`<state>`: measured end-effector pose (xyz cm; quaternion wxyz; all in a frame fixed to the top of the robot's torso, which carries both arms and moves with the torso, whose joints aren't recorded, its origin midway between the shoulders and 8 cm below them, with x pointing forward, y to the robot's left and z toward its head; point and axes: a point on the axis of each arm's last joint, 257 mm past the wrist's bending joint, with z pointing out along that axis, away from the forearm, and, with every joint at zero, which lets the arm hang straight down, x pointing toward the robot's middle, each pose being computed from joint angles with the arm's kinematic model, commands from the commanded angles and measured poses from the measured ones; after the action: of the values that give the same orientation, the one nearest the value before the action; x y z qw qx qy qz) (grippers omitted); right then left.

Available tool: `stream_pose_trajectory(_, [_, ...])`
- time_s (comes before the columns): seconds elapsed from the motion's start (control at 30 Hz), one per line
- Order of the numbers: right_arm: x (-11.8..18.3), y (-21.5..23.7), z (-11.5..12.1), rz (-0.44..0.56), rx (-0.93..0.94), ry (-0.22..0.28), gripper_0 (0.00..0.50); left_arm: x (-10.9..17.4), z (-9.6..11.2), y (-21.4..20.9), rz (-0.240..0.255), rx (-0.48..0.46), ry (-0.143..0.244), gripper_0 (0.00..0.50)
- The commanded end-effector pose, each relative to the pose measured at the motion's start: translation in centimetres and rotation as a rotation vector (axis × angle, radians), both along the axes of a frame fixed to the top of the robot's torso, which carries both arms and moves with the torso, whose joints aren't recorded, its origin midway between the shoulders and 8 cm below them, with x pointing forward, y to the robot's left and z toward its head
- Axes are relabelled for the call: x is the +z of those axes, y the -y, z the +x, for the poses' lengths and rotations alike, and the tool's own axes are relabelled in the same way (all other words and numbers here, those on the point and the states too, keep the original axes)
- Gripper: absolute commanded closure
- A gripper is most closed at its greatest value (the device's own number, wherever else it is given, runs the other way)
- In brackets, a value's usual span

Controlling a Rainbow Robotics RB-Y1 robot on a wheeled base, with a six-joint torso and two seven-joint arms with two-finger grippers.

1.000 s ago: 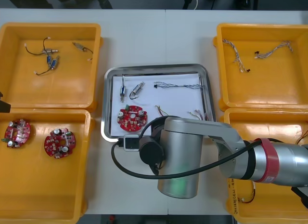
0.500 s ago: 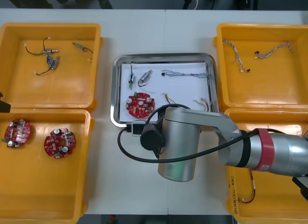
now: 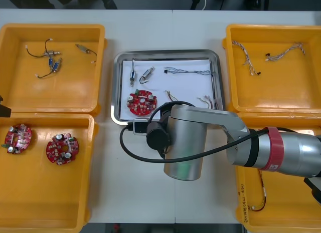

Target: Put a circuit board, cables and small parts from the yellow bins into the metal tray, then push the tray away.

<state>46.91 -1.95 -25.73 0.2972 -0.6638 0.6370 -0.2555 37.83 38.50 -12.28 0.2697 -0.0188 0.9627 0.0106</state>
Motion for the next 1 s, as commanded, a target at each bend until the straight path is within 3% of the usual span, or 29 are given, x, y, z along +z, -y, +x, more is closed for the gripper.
stream_pose_trajectory(0.03, [2.3, -1.5, 1.5, 0.03, 0.018, 0.059, 0.372, -0.2, -0.6, 0.4, 0.043, -0.081, -0.003, 0.0])
stream_pose_trajectory(1.0, [6.3, -1.7, 8.5, 0.042, 0.019, 0.162, 0.372, -0.2, -0.6, 0.4, 0.043, -0.081, -0.003, 0.0])
